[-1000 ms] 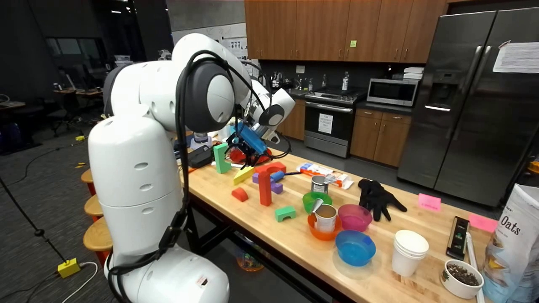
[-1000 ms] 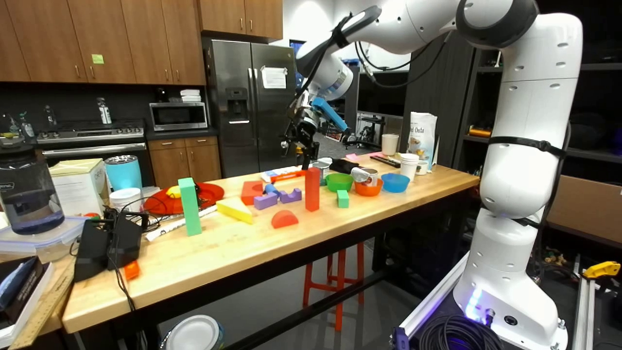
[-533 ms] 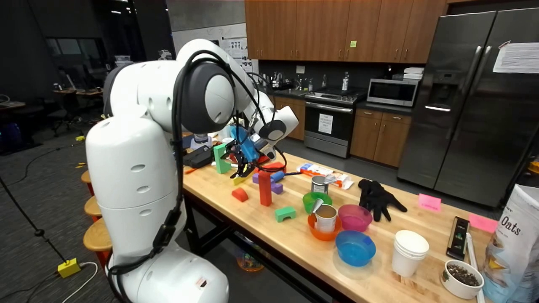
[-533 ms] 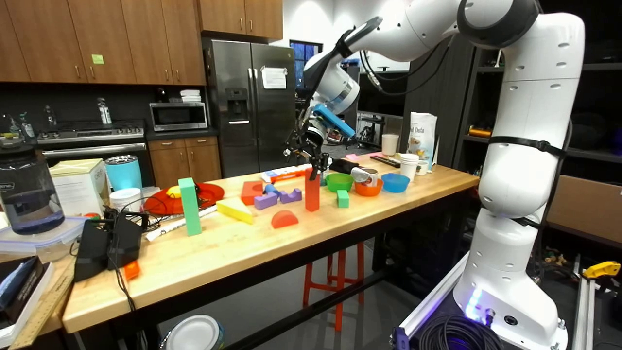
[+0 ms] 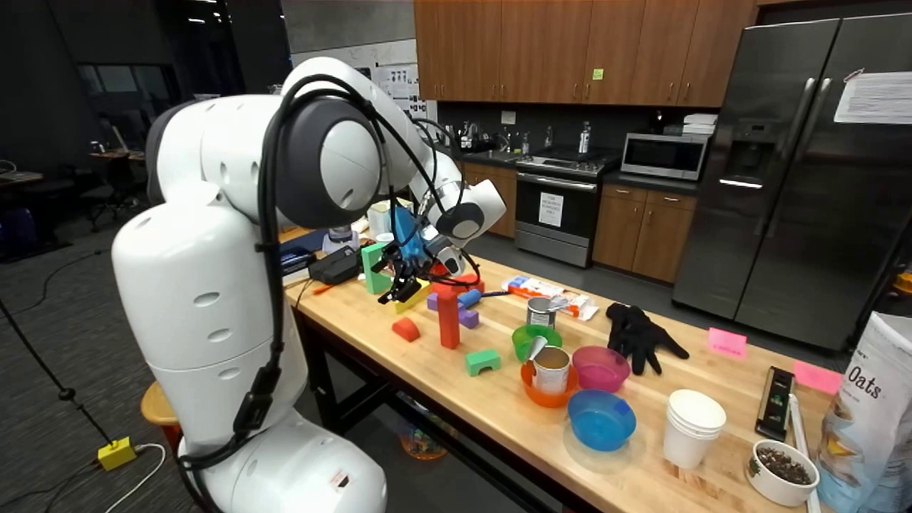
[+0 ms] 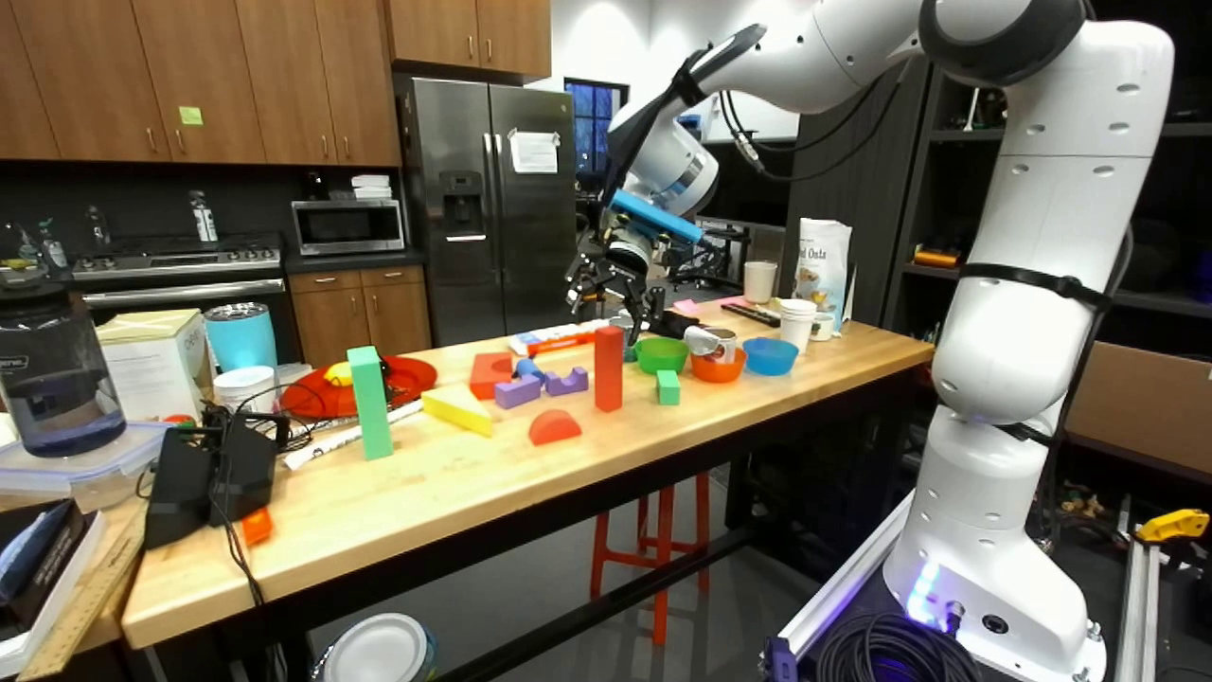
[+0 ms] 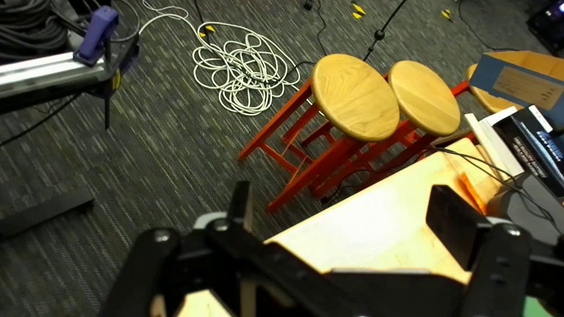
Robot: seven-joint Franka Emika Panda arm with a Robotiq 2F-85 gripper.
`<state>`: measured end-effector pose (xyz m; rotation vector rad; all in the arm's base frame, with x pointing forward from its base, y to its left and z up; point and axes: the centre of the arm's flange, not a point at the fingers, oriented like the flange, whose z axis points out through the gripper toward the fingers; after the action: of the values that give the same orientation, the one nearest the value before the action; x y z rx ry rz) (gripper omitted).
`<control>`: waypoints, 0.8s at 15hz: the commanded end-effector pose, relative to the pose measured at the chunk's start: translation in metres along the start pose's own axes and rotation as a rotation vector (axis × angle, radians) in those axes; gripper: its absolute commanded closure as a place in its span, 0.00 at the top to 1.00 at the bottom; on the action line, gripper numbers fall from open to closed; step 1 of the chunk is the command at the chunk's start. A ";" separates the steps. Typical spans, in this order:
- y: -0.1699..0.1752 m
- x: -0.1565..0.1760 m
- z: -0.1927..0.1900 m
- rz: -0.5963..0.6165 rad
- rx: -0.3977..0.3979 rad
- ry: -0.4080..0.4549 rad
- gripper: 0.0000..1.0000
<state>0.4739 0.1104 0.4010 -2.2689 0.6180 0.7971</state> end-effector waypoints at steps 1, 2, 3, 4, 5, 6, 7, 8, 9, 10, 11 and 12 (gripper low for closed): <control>0.012 -0.020 -0.013 0.114 0.017 0.006 1.00; 0.013 -0.020 -0.016 0.130 0.016 0.002 1.00; 0.013 -0.021 -0.018 0.124 0.012 -0.004 1.00; 0.007 -0.008 -0.010 0.093 0.010 -0.002 1.00; 0.007 -0.009 -0.011 0.094 0.010 -0.003 1.00; 0.007 -0.008 -0.010 0.094 0.010 -0.003 1.00; 0.007 -0.007 -0.009 0.095 0.009 -0.005 1.00; 0.007 -0.006 -0.008 0.096 0.007 -0.007 1.00; 0.007 -0.006 -0.007 0.096 0.006 -0.008 1.00; 0.007 -0.006 -0.007 0.096 0.005 -0.009 1.00; 0.007 -0.006 -0.007 0.096 0.006 -0.008 1.00; 0.007 -0.006 -0.007 0.096 0.006 -0.008 1.00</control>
<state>0.4679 0.1020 0.4066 -2.2437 0.7284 0.8494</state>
